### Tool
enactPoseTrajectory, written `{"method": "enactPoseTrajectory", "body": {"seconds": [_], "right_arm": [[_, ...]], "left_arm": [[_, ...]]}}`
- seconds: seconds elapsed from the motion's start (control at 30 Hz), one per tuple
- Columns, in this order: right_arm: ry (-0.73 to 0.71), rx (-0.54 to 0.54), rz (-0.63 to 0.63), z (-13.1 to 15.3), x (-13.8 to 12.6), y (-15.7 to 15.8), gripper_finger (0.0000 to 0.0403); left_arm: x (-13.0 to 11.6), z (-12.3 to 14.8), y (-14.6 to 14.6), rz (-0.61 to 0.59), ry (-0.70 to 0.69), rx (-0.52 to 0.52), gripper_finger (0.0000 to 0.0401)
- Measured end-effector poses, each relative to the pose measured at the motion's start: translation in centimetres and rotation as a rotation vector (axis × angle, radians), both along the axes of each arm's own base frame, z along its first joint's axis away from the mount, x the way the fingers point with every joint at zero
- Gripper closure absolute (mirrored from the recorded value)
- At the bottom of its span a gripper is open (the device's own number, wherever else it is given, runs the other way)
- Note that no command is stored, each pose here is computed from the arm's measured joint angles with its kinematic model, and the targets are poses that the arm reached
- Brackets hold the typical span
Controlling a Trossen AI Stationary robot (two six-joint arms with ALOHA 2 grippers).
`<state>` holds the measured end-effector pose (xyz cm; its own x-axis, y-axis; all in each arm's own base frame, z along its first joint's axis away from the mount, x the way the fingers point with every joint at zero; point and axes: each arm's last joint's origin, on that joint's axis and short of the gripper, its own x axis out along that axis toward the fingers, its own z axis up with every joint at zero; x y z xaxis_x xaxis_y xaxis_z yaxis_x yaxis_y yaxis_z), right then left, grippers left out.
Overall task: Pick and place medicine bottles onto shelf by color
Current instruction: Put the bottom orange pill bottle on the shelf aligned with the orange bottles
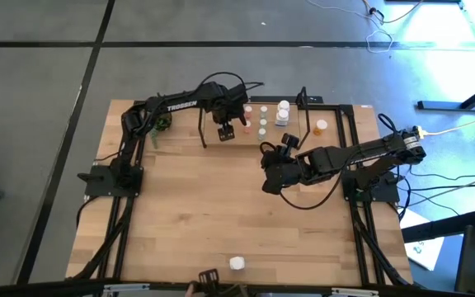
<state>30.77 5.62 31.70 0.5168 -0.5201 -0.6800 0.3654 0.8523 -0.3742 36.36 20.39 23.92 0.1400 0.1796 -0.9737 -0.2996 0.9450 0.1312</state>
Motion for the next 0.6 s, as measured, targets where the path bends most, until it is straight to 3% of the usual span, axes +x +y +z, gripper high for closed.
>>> {"method": "enactPoseTrajectory", "body": {"seconds": [0.33,0.6], "right_arm": [[-0.001,0.000,0.000,0.0,0.0,0.0,0.0251],[-0.002,0.001,-0.001,0.0,0.0,0.0,0.0251]], "left_arm": [[-0.1,0.9,-0.2,-0.012,-0.002,0.036,0.0117],[0.7,2.6,-1.3,-0.035,0.007,0.121,0.0117]]}}
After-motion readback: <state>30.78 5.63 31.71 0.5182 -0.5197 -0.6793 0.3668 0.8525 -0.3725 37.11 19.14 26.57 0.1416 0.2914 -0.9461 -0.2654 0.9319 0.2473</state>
